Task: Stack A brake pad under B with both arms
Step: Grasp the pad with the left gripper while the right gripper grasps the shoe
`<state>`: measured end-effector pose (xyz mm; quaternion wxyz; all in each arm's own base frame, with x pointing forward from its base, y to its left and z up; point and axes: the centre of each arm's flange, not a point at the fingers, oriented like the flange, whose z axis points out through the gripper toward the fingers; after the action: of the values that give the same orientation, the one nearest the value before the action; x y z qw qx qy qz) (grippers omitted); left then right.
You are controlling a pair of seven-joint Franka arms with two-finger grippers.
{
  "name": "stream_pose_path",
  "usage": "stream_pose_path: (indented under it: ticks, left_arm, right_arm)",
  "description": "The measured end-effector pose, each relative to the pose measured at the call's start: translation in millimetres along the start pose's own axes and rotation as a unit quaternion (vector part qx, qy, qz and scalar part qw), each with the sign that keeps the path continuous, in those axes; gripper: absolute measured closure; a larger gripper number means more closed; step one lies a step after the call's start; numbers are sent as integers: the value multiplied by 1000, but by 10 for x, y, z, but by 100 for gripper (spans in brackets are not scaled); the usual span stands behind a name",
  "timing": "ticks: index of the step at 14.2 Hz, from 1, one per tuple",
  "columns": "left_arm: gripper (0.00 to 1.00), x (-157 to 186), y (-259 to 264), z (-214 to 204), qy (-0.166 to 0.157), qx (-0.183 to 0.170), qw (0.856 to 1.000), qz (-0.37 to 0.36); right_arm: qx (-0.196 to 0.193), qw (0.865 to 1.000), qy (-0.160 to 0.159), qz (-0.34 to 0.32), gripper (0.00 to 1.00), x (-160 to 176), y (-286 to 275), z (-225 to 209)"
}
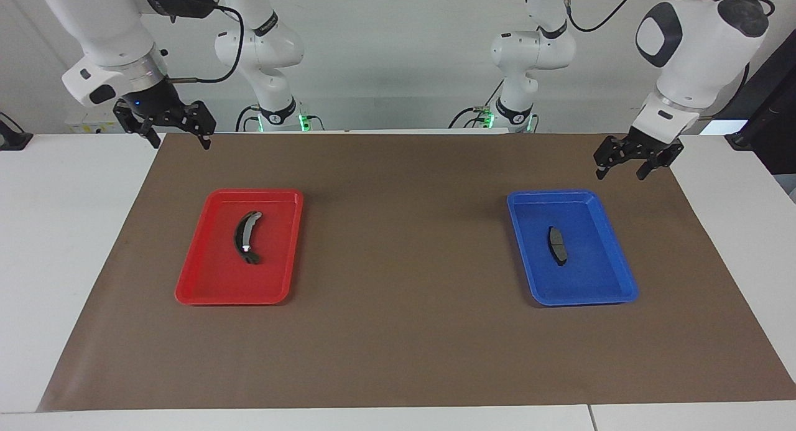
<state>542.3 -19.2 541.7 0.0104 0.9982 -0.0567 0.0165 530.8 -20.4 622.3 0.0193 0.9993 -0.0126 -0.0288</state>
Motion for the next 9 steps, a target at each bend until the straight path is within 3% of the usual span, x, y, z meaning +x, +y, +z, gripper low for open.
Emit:
stream_pose_path:
  ticks: [2, 5, 9]
  left_arm:
    - [9, -11, 94, 281, 3, 0, 1000, -1]
    - [9, 15, 287, 692, 3, 1, 1000, -18]
    - [9, 190, 348, 1256, -1, 5, 1000, -17]
  right_arm:
    - [1, 1000, -3, -1, 0, -26, -10, 216]
    - [3, 1000, 17, -7, 0, -52, -60, 824]
    - [2, 1000, 10, -12, 0, 93, -127, 1574]
